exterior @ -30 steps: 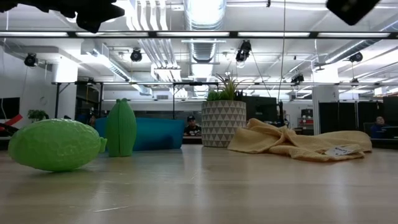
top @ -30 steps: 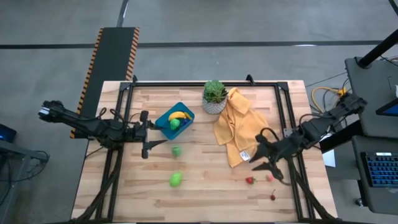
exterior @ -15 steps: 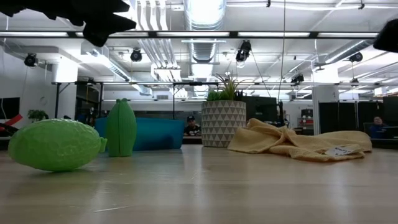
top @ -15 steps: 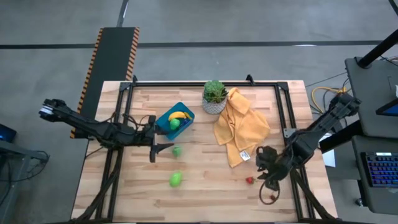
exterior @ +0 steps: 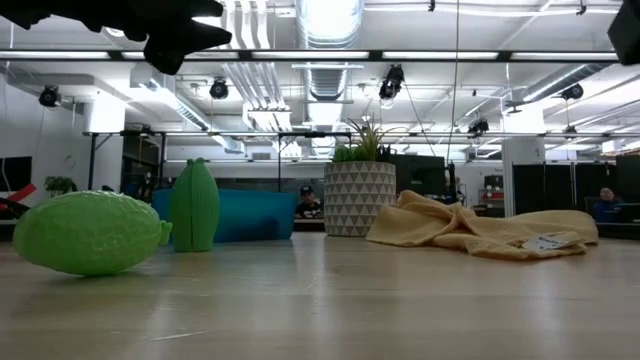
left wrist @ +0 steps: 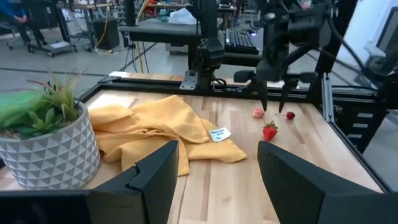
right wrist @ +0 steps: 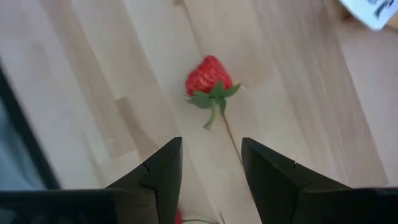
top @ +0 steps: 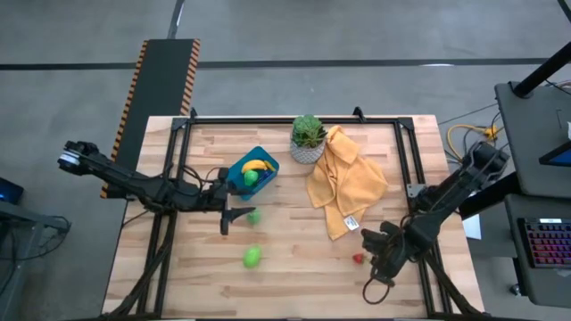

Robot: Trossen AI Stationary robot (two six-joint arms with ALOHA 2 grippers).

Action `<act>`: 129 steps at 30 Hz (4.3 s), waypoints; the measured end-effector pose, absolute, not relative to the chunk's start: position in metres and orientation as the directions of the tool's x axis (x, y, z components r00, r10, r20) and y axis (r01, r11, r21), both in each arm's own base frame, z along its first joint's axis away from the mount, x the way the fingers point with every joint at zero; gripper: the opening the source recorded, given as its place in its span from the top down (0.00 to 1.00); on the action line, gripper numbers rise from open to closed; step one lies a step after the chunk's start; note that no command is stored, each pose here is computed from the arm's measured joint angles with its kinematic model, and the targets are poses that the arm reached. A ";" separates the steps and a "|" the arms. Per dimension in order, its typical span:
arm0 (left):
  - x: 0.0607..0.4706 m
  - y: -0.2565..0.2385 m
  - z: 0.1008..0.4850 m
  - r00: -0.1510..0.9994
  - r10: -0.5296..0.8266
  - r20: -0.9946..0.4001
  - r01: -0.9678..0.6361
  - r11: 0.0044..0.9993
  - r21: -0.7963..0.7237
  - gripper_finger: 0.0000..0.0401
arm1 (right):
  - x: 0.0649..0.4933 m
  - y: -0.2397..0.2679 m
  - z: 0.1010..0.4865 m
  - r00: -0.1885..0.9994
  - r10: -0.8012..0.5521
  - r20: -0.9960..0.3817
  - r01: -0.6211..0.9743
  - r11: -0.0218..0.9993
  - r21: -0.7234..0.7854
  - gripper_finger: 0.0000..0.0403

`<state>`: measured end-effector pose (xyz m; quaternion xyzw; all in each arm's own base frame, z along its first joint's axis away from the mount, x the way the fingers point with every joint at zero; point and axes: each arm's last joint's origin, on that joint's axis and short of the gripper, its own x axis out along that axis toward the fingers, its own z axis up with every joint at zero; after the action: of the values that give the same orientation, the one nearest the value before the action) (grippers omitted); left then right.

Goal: Pick and placing Produce into tupperware
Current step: Put the red strawberry into the blue bin

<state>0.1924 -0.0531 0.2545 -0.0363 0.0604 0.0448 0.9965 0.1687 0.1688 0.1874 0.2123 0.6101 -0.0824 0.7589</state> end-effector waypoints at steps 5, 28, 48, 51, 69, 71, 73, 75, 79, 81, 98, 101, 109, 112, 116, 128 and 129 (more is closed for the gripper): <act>0.191 -0.053 0.256 0.990 0.085 -0.116 -0.093 0.994 -0.064 0.49 | 0.173 0.173 0.173 0.206 0.095 -0.974 0.397 0.902 0.172 0.61; 0.192 -0.053 0.255 0.989 0.085 -0.120 -0.093 0.994 -0.062 0.49 | 0.180 0.177 0.157 0.224 0.035 -0.974 0.349 0.930 0.114 0.61; 0.192 -0.053 0.255 0.989 0.085 -0.121 -0.093 0.994 -0.062 0.49 | 0.180 0.177 0.155 0.224 0.027 -0.974 0.325 0.940 0.101 0.77; 0.192 -0.053 0.255 0.989 0.085 -0.121 -0.093 0.994 -0.062 0.49 | 0.180 0.177 0.155 0.224 0.027 -0.974 0.322 0.941 0.100 0.82; 0.192 -0.053 0.254 0.989 0.085 -0.122 -0.093 0.994 -0.061 0.49 | 0.180 0.178 0.155 0.221 0.037 -0.975 0.258 0.961 0.094 0.98; 0.192 -0.053 0.254 0.989 0.085 -0.123 -0.093 0.994 -0.061 0.49 | 0.180 0.178 0.155 0.222 0.037 -0.974 0.258 0.961 0.096 0.98; 0.191 -0.053 0.254 0.989 0.085 -0.123 -0.093 0.994 -0.061 0.49 | 0.181 0.178 0.155 0.227 0.042 -0.973 0.257 0.961 0.102 0.98; 0.191 -0.053 0.254 0.989 0.085 -0.124 -0.093 0.994 -0.061 0.49 | 0.182 0.180 0.156 0.250 0.048 -0.967 0.252 0.961 0.112 0.98; 0.191 -0.053 0.254 0.989 0.085 -0.124 -0.093 0.994 -0.061 0.49 | 0.188 0.183 0.160 0.329 0.048 -0.943 0.219 0.968 0.126 0.98; 0.191 -0.053 0.254 0.989 0.085 -0.124 -0.093 0.994 -0.063 0.49 | 0.189 0.183 0.162 0.360 0.032 -0.932 0.211 0.971 0.115 0.98; 0.191 -0.051 0.255 0.983 0.146 -0.111 -0.154 0.986 -0.066 0.49 | 0.220 0.175 0.179 0.704 -0.172 -0.689 0.240 0.971 0.003 0.98; 0.191 -0.051 0.256 0.984 0.146 -0.100 -0.153 0.986 -0.072 0.49 | 0.233 0.168 0.183 0.739 -0.187 -0.647 0.227 0.974 -0.021 0.98; 0.192 -0.051 0.258 0.985 0.155 -0.076 -0.161 0.984 -0.081 0.49 | 0.265 0.131 0.190 0.763 -0.262 -0.591 0.257 0.962 -0.095 0.98; 0.191 -0.050 0.258 0.977 0.202 -0.074 -0.208 0.975 -0.073 0.49 | 0.277 0.117 0.192 0.776 -0.237 -0.584 0.228 0.969 -0.091 0.98; 0.191 -0.049 0.258 0.968 0.242 -0.074 -0.247 0.966 -0.071 0.49 | 0.291 0.099 0.199 0.816 -0.214 -0.536 0.207 0.976 -0.074 0.98; 0.191 -0.052 0.256 0.969 0.231 -0.083 -0.239 0.967 -0.092 0.49 | 0.316 0.045 0.214 0.887 -0.155 -0.434 0.156 0.987 -0.034 0.98; 0.190 -0.053 0.256 0.970 0.231 -0.083 -0.238 0.967 -0.090 0.49 | 0.317 0.042 0.214 0.890 -0.164 -0.425 0.165 0.986 -0.034 0.98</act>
<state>0.1904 -0.0526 0.2563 -0.0495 0.0358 0.1181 0.9911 0.3171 0.0418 0.2143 0.0017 0.2187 -0.0845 0.9721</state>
